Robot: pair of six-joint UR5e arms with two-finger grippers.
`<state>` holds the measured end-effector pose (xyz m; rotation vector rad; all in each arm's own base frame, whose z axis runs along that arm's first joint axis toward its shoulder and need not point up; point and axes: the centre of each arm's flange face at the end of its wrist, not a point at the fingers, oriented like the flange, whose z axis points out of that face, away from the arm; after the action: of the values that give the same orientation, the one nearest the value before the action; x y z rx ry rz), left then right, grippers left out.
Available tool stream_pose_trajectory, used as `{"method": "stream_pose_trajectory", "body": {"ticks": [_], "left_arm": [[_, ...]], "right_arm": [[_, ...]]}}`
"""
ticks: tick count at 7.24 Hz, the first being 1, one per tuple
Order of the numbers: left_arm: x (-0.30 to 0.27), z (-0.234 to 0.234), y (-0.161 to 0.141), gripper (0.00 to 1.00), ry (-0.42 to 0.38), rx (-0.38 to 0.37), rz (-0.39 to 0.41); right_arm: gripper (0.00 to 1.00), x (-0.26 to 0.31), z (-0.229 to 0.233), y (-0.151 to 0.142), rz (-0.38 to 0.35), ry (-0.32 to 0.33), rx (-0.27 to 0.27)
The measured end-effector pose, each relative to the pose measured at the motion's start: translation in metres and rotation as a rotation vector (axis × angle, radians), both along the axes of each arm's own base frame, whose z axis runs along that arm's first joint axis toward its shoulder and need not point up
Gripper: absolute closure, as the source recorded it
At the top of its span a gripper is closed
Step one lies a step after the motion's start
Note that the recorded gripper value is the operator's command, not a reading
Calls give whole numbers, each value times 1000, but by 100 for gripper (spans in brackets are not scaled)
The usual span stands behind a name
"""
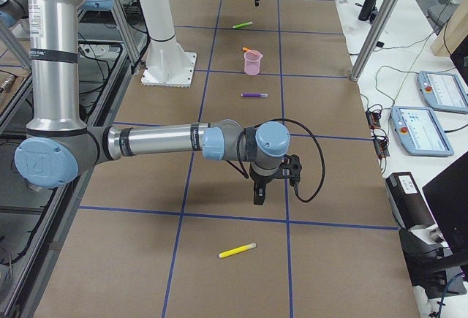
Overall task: Collect pens into pen holder
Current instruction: 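Reach the left gripper down to the green marker and grasp it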
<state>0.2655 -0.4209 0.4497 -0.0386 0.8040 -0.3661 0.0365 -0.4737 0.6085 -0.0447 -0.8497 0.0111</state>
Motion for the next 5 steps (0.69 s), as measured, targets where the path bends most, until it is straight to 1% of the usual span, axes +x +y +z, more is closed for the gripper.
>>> {"method": "stream_pose_trajectory", "body": {"ticks": [2,4,5], "left_arm": [[31,3,8,2,-15,-4,16],[55,14,6,8,-48,1,25],[63,18,2,13,-58,0,27]], "right_arm": [[0,0,1,0,-2,-3,0],[0,0,1,0,-3,-3,1],[0,0,0,0,-3,-3,2]]}}
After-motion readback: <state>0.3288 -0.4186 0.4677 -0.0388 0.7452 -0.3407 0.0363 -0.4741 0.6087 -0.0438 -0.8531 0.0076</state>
